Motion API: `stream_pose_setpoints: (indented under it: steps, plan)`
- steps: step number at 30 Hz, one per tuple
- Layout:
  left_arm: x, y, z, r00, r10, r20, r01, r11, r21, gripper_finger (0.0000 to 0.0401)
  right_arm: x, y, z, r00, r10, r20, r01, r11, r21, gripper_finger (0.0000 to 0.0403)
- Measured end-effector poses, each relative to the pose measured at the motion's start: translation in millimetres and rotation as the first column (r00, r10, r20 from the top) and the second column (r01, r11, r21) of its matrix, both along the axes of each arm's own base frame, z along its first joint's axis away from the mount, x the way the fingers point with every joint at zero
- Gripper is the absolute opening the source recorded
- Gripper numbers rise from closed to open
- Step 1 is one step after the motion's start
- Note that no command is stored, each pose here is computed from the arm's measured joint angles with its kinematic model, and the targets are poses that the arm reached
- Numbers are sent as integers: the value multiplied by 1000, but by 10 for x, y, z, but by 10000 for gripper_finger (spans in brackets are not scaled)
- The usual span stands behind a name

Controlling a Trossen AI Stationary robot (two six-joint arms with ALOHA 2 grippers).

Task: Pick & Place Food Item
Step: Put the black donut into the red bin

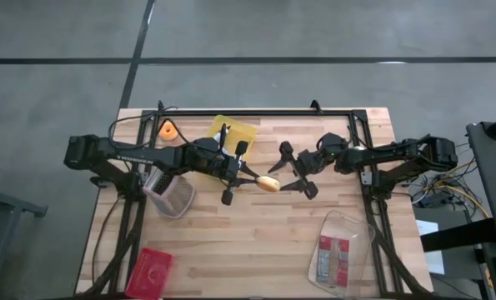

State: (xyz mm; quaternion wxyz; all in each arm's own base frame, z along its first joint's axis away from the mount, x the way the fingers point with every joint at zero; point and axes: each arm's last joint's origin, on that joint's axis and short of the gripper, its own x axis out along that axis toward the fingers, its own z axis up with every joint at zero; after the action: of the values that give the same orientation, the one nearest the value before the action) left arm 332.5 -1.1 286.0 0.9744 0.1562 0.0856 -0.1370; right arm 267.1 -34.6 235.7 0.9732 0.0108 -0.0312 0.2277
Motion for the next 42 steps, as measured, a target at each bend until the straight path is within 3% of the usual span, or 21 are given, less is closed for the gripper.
stream_pose_setpoints:
  steps: [7,12,16,21,27,33,37,42]
  plan:
    - [-3,0,-12,1000,2,-13,-2,1000,0,39,-6,-3,-13,998,31,-45,-28,998,59,283]
    - [-22,1,-21,999,4,-38,-4,1000,-1,39,-72,-30,39,985,170,-43,-166,983,73,275]
    - [-112,10,48,997,43,-62,-42,999,8,39,-108,-49,43,962,266,-62,-259,961,96,270]
    - [-321,23,163,985,109,-130,-110,994,1,39,-115,-48,34,960,272,-65,-266,959,96,273]
    - [-702,0,319,955,132,-264,-168,979,-119,39,-115,-49,34,961,271,-61,-265,960,88,280]
    - [-982,-58,454,924,172,-341,-282,910,-305,36,-114,-50,22,962,267,-58,-264,963,63,283]
    - [-1087,-111,455,875,240,-421,-389,866,-314,25,-114,-50,18,962,267,-62,-263,962,65,278]
    - [-1134,-251,498,860,192,-472,-379,861,-340,19,-114,-50,18,962,267,-60,-263,963,61,272]
